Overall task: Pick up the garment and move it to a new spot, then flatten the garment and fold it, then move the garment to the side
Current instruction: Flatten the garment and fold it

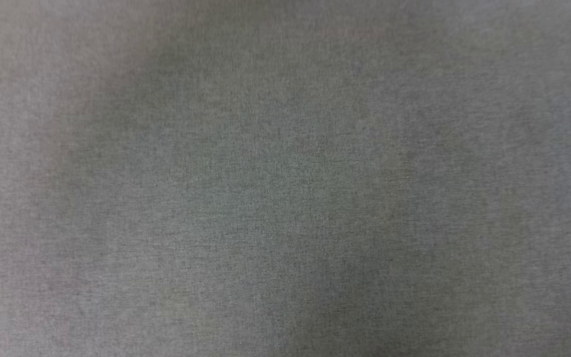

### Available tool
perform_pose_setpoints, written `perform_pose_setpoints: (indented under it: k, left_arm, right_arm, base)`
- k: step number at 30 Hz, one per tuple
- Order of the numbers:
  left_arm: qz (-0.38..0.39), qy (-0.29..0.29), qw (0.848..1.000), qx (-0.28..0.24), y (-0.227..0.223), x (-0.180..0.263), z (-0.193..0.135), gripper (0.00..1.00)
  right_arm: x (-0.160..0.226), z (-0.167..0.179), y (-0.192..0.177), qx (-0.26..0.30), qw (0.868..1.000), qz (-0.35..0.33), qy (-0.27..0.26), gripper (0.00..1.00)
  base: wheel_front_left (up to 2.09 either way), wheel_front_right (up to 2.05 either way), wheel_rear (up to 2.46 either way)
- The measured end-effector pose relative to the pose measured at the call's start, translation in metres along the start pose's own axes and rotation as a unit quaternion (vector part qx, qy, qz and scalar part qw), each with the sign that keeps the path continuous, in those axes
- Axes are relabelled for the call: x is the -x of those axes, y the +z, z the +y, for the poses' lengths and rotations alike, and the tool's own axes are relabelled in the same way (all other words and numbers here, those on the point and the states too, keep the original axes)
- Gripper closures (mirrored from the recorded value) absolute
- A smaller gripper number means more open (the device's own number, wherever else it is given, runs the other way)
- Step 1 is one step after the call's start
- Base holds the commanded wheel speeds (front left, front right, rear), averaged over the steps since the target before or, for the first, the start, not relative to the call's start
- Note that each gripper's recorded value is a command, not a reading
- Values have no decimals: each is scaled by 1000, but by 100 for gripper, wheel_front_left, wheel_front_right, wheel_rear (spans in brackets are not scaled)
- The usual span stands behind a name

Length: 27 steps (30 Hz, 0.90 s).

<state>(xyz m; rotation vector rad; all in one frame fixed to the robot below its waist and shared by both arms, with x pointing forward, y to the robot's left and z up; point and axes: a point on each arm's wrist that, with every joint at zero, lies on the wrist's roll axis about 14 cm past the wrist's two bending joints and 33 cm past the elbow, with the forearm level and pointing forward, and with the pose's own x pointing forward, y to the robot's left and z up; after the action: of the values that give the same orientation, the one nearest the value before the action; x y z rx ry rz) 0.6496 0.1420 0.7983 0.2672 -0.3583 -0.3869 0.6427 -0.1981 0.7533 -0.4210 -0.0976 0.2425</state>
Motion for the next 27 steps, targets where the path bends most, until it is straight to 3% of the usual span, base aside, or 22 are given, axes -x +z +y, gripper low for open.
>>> perform_pose_setpoints:
  k: [5, 12, 19, 23, 27]
  left_arm:
    - [22, 8, 1000, 12, -31, -3, 8, 100]
    - [72, 7, 996, 46, -103, 12, 4, 100]
    - [102, 9, 990, 95, -148, 53, -10, 100]
    - [113, 8, 987, 113, -160, 76, -22, 100]
    - [147, 24, 978, 148, -182, 129, -39, 100]
  right_arm:
    - [-21, 12, -17, -7, 1000, 1, 10, 100]
    - [-37, 58, -88, -47, 996, 52, 58, 100]
    - [-7, 93, -148, -96, 986, 105, 83, 100]
    - [13, 107, -167, -95, 982, 126, 99, 100]
    - [54, 120, -188, -113, 976, 147, 116, 100]
  base:
    - [0, 0, 0]
    - [0, 0, 0]
    - [0, 0, 0]
    - [0, 0, 0]
    - [0, 0, 0]
